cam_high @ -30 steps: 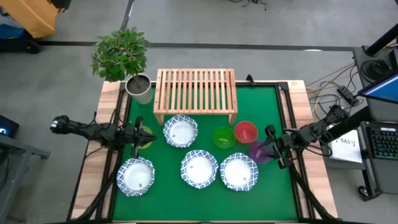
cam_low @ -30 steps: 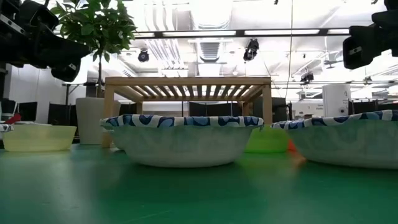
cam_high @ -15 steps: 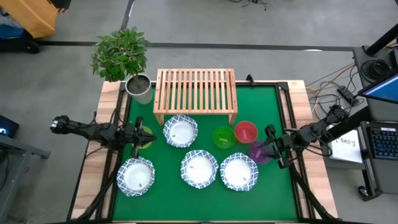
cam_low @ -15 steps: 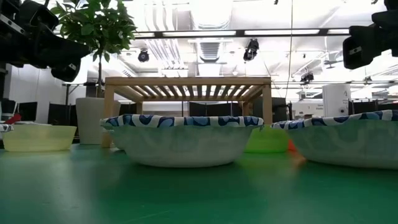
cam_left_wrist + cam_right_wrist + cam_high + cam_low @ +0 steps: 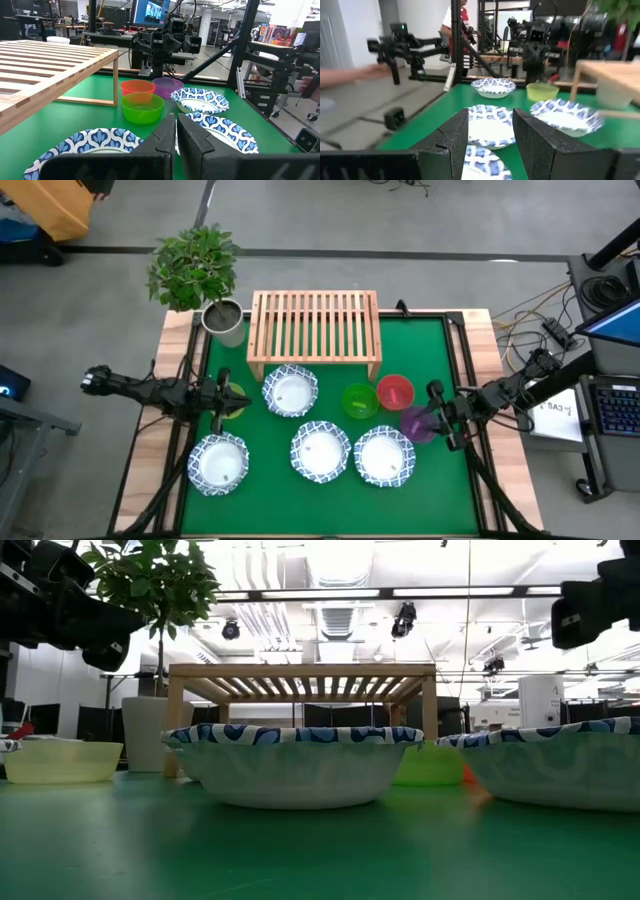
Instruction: Place and stack bowls onto a shelf
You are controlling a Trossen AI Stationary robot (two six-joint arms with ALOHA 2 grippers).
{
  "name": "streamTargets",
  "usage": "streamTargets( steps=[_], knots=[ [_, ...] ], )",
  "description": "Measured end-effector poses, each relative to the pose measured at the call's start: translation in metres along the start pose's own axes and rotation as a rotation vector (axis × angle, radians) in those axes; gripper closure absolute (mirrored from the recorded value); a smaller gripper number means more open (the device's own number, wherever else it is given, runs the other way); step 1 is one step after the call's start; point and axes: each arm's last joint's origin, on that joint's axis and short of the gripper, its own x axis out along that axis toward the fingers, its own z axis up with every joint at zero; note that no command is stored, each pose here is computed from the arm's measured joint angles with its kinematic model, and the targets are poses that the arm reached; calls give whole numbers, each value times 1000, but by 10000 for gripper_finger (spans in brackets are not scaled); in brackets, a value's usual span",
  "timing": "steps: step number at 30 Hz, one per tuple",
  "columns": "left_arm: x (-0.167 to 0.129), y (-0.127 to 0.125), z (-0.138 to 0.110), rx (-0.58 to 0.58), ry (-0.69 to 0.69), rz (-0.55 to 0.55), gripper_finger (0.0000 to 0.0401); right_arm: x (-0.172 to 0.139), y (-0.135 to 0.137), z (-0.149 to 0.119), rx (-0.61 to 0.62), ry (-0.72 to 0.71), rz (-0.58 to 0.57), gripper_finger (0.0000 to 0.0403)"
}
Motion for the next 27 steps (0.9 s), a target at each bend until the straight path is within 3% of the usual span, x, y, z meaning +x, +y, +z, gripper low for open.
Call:
streamTargets(
  steps=[3,9,14,20,25,27],
  knots=[
    [0,0,0,5,1,0,401,0,0,4,-75,-39,-7,259],
    [0,0,3,-26,-31,-4,401,-1,-2,15,77,-148,-43,259],
    [-1,-2,17,-198,-168,-33,401,-4,-4,30,186,-309,-43,259],
    [-7,-3,36,-258,-369,-75,401,0,-5,42,184,-418,-58,259],
    [-9,-3,42,-274,-432,-87,401,5,-8,44,279,-444,-211,259],
    [-9,-3,42,-274,-434,-88,401,8,-7,42,296,-418,-217,259]
  ],
)
